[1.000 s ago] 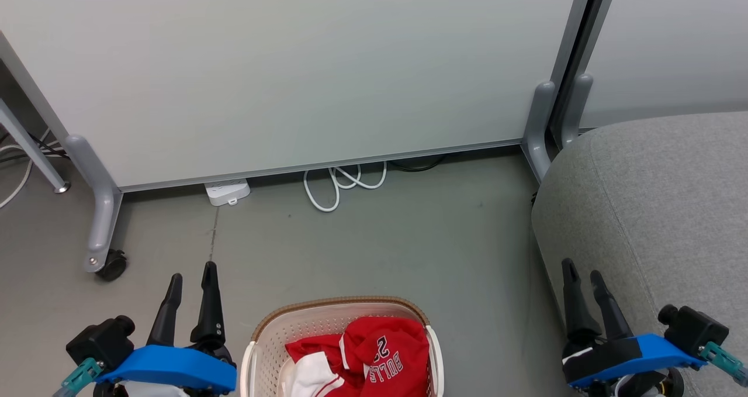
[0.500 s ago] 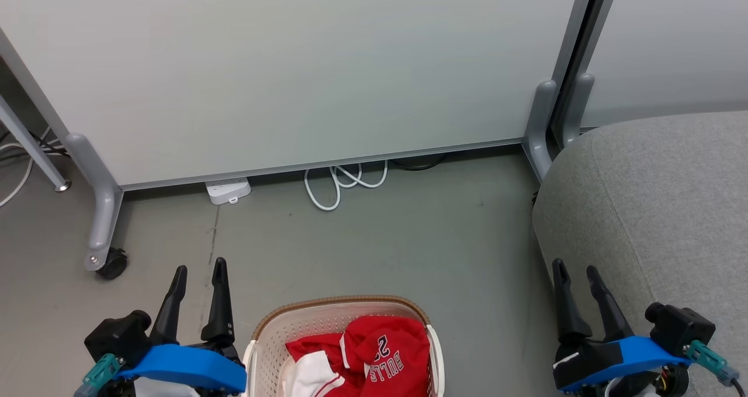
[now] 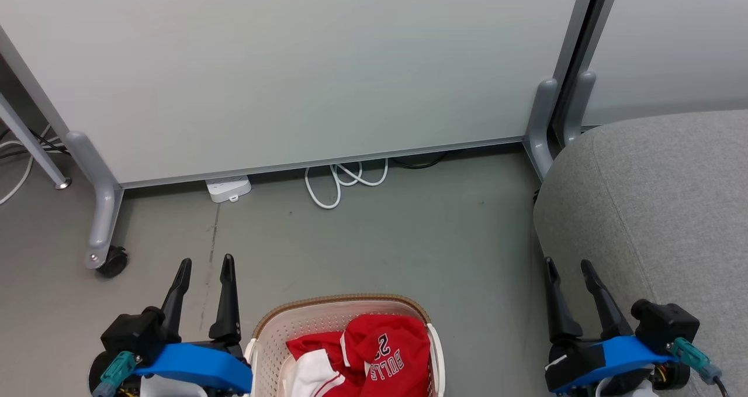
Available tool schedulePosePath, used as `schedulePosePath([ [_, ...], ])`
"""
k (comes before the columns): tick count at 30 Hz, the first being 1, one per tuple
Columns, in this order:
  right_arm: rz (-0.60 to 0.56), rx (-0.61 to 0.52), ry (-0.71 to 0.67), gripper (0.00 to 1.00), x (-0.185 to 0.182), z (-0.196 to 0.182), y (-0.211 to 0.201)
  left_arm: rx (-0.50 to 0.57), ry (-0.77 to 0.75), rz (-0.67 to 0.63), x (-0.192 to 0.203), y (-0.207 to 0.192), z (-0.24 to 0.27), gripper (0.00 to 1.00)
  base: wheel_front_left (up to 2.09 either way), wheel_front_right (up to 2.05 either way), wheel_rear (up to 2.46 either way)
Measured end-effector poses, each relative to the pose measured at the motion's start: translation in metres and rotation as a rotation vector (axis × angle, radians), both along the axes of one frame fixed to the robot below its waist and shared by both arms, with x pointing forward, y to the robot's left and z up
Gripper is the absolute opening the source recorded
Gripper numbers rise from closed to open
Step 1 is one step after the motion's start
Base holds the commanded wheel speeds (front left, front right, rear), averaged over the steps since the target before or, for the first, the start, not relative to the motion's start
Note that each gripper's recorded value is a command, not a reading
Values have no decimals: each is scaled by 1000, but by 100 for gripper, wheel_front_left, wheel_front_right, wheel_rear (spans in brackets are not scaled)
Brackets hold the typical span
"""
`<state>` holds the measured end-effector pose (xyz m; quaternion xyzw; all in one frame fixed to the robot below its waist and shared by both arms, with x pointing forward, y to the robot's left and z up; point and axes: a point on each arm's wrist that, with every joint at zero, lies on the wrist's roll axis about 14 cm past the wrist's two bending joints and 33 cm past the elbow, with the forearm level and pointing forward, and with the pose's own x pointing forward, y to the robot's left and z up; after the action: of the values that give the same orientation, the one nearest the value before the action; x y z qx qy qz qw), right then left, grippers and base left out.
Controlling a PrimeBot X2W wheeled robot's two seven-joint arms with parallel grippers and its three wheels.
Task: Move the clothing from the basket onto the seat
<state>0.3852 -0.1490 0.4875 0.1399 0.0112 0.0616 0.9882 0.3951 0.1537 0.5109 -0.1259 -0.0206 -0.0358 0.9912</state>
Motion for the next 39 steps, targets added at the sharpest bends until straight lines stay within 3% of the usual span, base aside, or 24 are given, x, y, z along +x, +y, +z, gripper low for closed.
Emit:
schedulePosePath([
  [28,53,-208,-28,100,-2,-7,9,190,-36,-35,-1,-9,-3,100,0,0,0],
  [39,63,-235,-31,100,-3,-9,10,219,-32,-39,-3,-10,-7,100,0,0,0],
])
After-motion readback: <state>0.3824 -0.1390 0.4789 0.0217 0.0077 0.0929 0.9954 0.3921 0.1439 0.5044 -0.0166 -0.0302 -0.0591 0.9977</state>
